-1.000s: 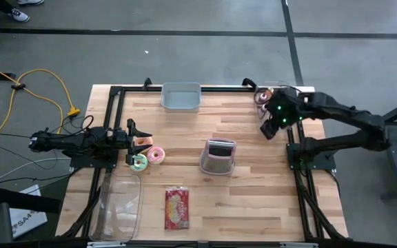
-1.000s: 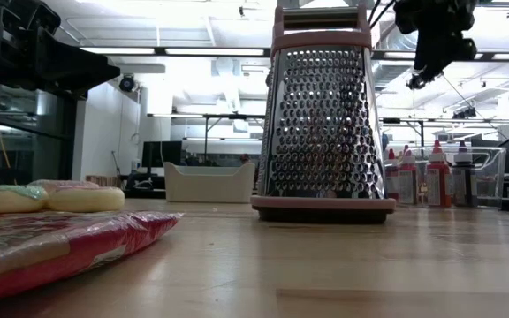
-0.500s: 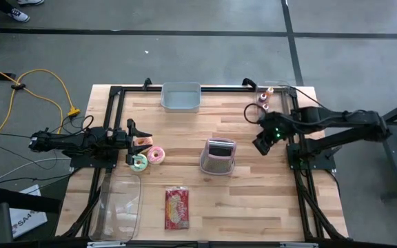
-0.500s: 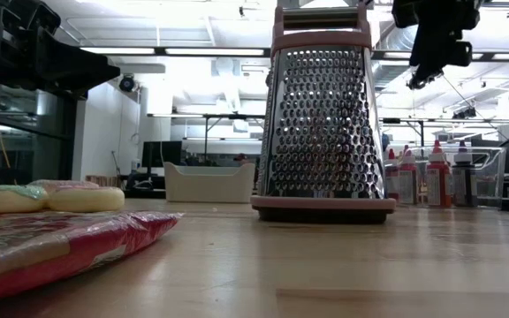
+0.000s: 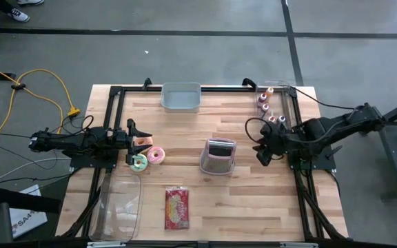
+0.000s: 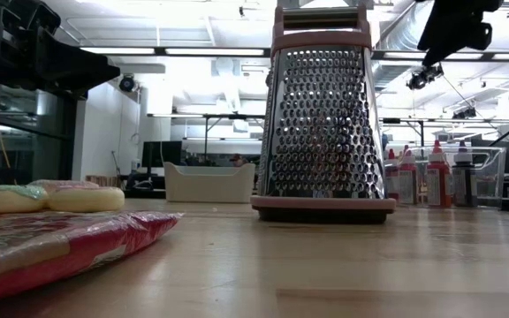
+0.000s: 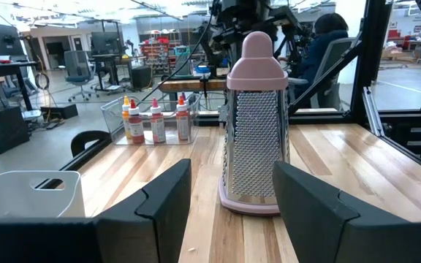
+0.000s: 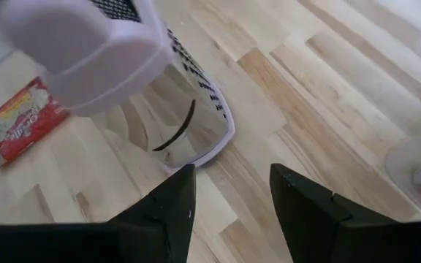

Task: Pick & Place Food Item
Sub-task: Put the popcorn pack into the left transparent bin

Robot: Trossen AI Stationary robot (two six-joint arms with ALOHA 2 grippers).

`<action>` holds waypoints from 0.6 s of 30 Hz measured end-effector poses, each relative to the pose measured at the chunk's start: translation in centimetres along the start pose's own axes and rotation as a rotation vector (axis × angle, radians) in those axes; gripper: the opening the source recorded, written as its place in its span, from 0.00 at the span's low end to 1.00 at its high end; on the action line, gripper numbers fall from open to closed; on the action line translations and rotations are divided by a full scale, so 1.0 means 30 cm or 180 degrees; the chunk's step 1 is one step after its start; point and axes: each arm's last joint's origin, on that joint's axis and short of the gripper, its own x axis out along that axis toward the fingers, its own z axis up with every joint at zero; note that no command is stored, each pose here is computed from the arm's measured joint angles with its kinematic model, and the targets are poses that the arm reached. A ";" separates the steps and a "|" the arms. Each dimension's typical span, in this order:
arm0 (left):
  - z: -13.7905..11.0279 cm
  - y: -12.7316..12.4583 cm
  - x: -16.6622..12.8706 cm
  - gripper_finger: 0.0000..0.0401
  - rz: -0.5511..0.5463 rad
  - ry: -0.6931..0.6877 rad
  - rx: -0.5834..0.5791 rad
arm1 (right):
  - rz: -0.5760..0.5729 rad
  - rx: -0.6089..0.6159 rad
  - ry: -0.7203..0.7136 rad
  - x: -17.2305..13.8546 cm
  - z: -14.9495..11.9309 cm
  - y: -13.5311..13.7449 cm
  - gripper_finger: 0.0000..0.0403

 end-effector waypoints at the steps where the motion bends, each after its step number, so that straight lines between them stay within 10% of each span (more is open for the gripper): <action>1: 0.000 0.000 0.000 0.47 0.0001 0.0000 0.0000 | 0.0003 -0.0016 -0.0031 -0.003 -0.007 0.006 0.41; 18: 0.000 0.000 0.000 0.47 0.0001 -0.0001 0.0000 | 0.0191 -0.0144 -0.0011 -0.020 -0.038 0.038 0.41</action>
